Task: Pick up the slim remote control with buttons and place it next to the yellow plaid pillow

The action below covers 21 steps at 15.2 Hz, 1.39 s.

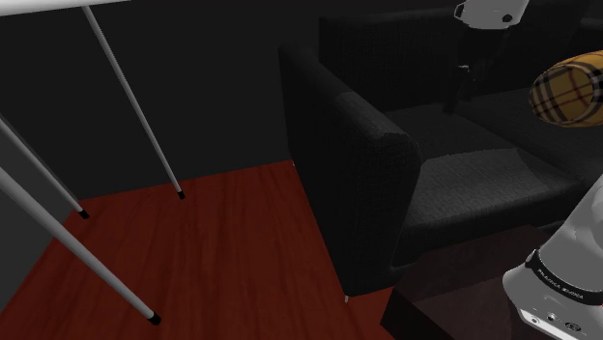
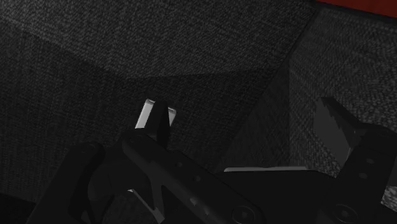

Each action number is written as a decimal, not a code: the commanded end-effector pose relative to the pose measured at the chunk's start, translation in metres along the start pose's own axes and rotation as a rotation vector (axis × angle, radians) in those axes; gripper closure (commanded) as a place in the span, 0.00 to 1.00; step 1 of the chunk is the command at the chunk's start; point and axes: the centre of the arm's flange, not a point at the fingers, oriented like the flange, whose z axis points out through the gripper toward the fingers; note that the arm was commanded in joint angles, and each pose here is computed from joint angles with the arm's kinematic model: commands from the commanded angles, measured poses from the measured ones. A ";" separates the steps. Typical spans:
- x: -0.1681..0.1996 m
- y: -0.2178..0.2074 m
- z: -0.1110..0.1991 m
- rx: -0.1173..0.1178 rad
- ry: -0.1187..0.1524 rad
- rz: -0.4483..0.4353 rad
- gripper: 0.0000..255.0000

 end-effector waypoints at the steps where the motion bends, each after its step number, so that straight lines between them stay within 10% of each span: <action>1: 0.000 0.000 0.000 0.000 0.000 0.000 0.00; 21: 0.174 0.107 0.167 -0.015 -0.007 0.221 0.00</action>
